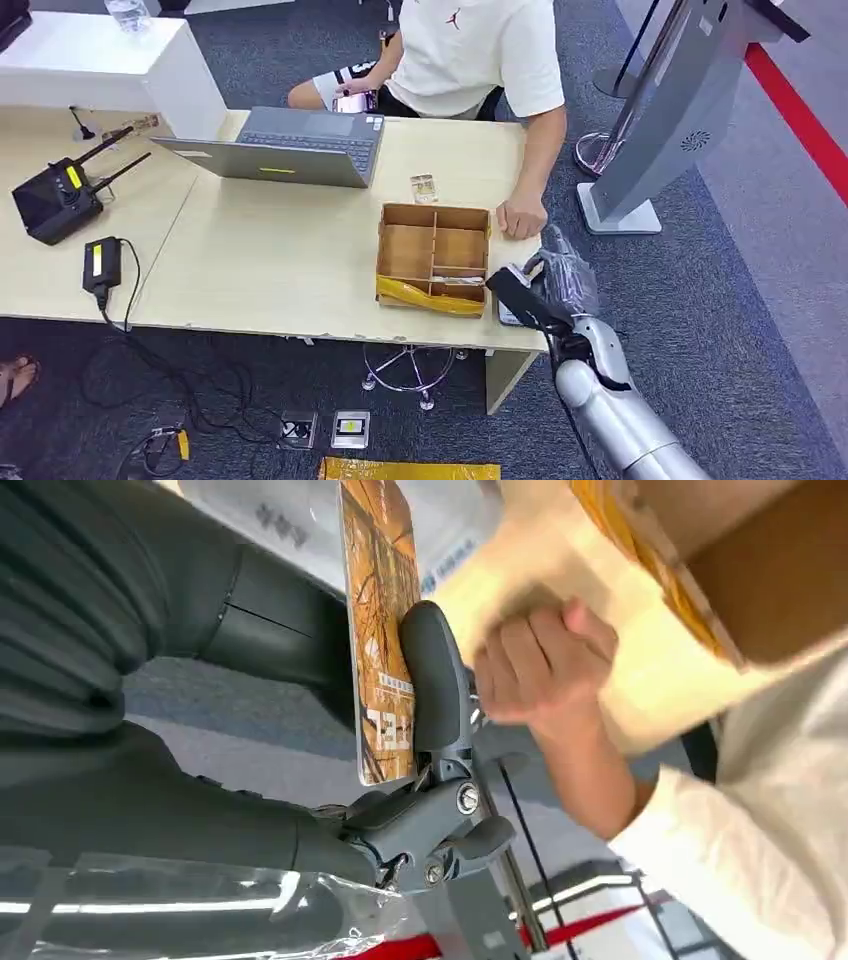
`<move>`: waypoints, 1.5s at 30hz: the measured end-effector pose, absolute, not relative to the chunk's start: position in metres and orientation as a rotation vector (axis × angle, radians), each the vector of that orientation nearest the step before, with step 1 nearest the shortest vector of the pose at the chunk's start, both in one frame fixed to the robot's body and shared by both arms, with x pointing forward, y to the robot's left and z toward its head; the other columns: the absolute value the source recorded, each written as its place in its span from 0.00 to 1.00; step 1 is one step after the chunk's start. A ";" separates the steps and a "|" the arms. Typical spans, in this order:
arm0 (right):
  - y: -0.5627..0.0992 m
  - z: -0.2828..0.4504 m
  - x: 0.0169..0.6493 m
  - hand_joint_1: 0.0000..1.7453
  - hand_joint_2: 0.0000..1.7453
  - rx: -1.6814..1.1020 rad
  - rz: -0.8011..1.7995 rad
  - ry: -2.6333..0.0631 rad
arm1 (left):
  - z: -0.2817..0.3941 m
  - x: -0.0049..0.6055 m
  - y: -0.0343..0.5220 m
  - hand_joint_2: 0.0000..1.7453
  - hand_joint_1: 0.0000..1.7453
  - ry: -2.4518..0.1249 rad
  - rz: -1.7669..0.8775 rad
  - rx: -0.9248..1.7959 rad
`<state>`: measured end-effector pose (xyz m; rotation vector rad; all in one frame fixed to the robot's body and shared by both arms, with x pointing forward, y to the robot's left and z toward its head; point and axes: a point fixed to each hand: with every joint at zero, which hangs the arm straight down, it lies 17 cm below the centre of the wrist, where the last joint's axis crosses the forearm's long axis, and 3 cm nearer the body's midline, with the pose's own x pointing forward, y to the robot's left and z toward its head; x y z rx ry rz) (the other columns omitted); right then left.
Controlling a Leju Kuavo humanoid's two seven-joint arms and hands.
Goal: Pass the card to the sensor for recognition and then transmit it.
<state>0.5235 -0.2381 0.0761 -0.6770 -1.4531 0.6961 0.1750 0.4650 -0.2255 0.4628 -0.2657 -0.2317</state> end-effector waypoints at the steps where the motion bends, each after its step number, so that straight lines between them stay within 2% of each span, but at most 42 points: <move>1: -0.237 0.069 0.523 1.00 1.00 -0.670 0.709 -1.431 | -0.225 0.175 0.466 1.00 0.00 -0.264 -0.235 0.464; 9: -0.245 0.032 0.515 1.00 1.00 -0.672 0.765 -1.302 | -0.226 0.176 0.465 1.00 0.00 -0.237 -0.253 0.464; 21: -0.248 0.030 0.515 1.00 1.00 -0.681 0.766 -1.289 | -0.226 0.175 0.465 1.00 0.00 -0.231 -0.252 0.465; 29: -0.274 0.032 0.514 1.00 1.00 -0.774 0.703 -1.298 | -0.224 0.178 0.464 1.00 0.00 -0.231 -0.260 0.462; 34: -0.300 0.088 0.518 1.00 1.00 -0.909 0.552 -1.442 | -0.225 0.176 0.465 1.00 0.00 -0.226 -0.265 0.467; 40: -0.313 0.231 0.520 1.00 1.00 -1.033 0.315 -1.757 | -0.226 0.173 0.465 1.00 0.00 -0.219 -0.266 0.467; 45: -0.271 0.357 0.511 1.00 1.00 -1.022 0.313 -2.053 | -0.224 0.180 0.463 1.00 0.00 -0.229 -0.267 0.464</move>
